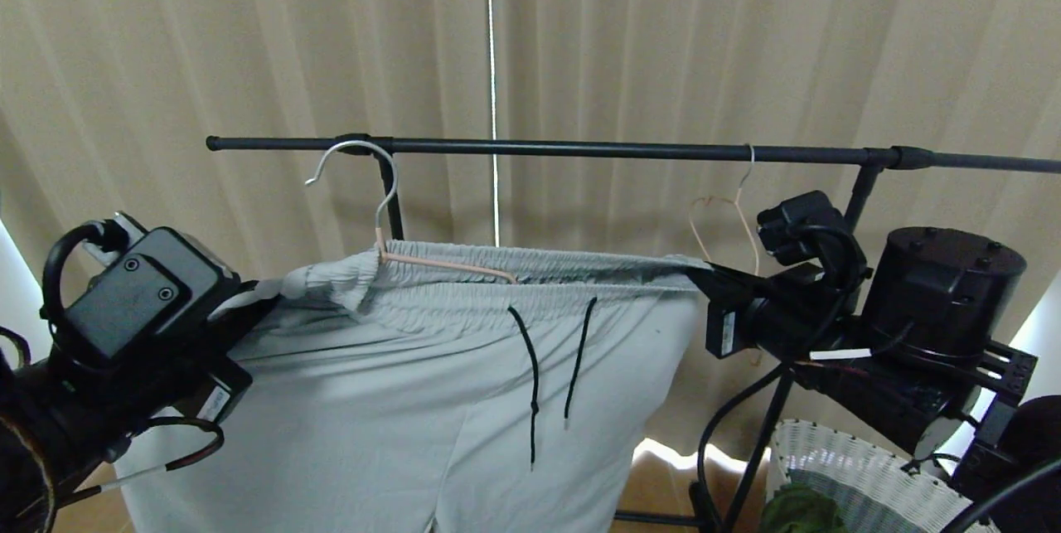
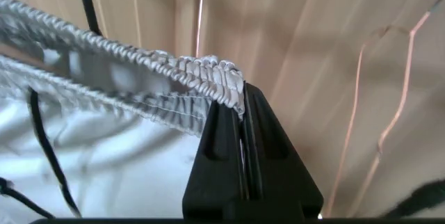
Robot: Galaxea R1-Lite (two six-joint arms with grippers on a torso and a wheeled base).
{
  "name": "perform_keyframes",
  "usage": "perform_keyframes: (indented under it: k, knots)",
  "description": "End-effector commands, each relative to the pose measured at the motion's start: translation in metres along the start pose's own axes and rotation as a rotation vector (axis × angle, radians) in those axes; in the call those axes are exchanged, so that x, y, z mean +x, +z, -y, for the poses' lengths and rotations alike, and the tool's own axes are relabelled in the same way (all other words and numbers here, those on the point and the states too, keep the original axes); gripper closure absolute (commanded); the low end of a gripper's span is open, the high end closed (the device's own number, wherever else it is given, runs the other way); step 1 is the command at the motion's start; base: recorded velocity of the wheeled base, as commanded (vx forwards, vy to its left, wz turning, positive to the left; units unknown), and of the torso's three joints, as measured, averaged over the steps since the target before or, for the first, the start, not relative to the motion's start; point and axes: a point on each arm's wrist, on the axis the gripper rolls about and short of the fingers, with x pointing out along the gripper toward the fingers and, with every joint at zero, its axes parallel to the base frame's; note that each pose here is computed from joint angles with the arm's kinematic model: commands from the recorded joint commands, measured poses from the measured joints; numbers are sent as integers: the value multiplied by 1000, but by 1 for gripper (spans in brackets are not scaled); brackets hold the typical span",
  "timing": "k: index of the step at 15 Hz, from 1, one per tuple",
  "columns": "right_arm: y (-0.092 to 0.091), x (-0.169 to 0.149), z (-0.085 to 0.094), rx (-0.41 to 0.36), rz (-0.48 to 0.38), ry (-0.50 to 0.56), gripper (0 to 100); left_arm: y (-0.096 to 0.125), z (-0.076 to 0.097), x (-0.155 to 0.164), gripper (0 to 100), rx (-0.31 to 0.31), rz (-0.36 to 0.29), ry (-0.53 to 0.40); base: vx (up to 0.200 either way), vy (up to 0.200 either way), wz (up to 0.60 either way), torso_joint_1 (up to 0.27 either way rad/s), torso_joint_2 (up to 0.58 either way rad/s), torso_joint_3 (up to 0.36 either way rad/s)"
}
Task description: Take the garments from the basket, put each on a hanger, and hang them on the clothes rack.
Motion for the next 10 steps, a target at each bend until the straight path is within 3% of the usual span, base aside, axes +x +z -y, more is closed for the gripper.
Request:
perform_keyframes:
  k: [1, 3, 4, 5, 6, 7, 10]
  knots:
    - [12, -11, -3, 3, 28, 25, 100, -3, 0, 0, 100, -3, -14, 4, 0, 0, 0, 0, 0, 0]
    - [12, -21, -24, -15, 8, 121, 100, 0, -1, 1, 100, -12, -6, 8, 0, 0, 0, 0, 0, 0]
    - [12, -21, -24, -15, 8, 121, 100, 0, -1, 1, 100, -12, -6, 8, 0, 0, 0, 0, 0, 0]
    - [3, -37, -49, -53, -51, 232, 100, 0, 0, 1, 100, -36, -3, 1, 0, 0, 0, 0, 0, 0]
    - [-1, -41, -54, -66, -74, 258, 100, 1, 1, 1, 100, -51, 2, -5, 0, 0, 0, 0, 0, 0]
    - [-4, -45, -62, -77, -85, 288, 0, 3, 4, 0, 100, -82, 13, -21, 0, 0, 0, 0, 0, 0]
    - [-2, -43, -65, -107, -71, 295, 0, 9, 10, 0, 100, -116, 41, -58, 0, 0, 0, 0, 0, 0]
